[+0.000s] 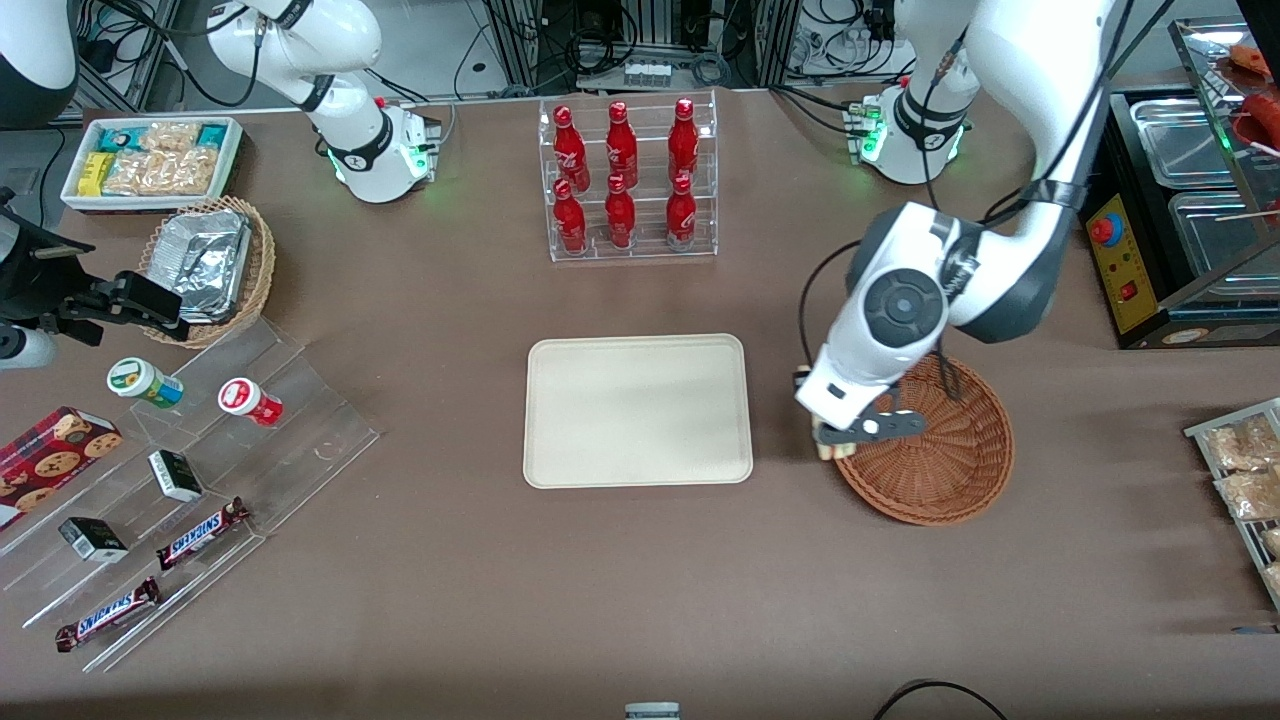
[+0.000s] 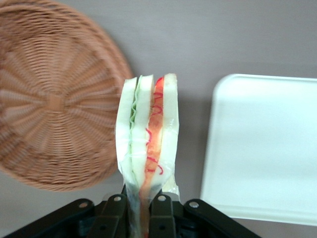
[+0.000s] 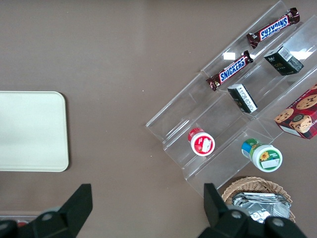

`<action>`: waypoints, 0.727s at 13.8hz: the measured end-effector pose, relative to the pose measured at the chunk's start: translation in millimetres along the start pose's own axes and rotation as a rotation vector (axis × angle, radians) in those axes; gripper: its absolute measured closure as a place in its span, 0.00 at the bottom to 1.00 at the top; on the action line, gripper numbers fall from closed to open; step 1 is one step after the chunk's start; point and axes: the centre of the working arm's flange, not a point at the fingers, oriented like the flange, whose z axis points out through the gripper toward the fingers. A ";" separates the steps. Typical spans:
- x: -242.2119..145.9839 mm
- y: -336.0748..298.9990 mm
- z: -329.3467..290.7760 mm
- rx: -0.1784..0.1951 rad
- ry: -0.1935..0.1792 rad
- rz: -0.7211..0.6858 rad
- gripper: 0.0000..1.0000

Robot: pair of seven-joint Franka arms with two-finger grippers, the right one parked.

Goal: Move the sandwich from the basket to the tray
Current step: 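Lift the sandwich and carry it with the left gripper toward the tray, then lower the sandwich onto the tray and open the left gripper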

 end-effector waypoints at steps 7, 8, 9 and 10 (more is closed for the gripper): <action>-32.1 117.4 53.1 -0.042 -0.020 0.173 0.85; -32.0 127.7 61.9 -0.045 -0.028 0.184 0.85; -32.1 137.0 71.4 -0.048 -0.036 0.193 0.85; -30.9 145.1 80.3 -0.054 -0.039 0.199 0.85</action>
